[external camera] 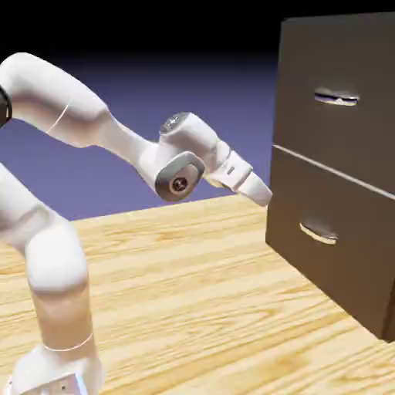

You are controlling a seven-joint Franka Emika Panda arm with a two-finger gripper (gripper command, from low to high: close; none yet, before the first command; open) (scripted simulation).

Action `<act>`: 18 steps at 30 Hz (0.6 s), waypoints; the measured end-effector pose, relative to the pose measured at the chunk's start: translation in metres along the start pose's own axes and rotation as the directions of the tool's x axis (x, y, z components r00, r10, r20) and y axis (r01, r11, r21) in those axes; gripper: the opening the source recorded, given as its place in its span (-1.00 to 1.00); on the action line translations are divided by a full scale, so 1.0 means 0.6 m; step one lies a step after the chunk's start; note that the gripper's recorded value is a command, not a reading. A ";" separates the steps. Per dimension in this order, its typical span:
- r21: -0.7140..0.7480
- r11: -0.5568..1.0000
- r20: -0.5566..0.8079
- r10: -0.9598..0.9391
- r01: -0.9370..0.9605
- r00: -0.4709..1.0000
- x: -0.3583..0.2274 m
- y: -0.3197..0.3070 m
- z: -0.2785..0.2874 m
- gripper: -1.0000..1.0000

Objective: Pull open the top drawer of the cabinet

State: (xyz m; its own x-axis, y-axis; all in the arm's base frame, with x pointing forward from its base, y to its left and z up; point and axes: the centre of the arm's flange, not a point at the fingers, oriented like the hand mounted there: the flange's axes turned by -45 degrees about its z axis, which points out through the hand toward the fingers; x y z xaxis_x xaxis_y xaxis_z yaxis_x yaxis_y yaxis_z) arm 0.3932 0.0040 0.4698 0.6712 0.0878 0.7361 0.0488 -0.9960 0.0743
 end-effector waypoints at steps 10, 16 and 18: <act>-0.234 0.930 -0.186 -0.328 0.282 0.926 0.134 -0.004 -0.055 0.00; -0.372 0.823 -0.214 -0.527 0.430 0.823 0.199 -0.026 -0.069 0.00; -0.413 0.778 -0.212 -0.588 0.474 0.781 0.218 -0.035 -0.069 0.00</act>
State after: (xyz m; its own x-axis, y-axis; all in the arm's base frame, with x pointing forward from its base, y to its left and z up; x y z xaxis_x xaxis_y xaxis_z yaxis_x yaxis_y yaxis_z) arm 0.4492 0.0369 0.5923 0.3385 0.6570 0.6736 0.0508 -0.7276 0.6842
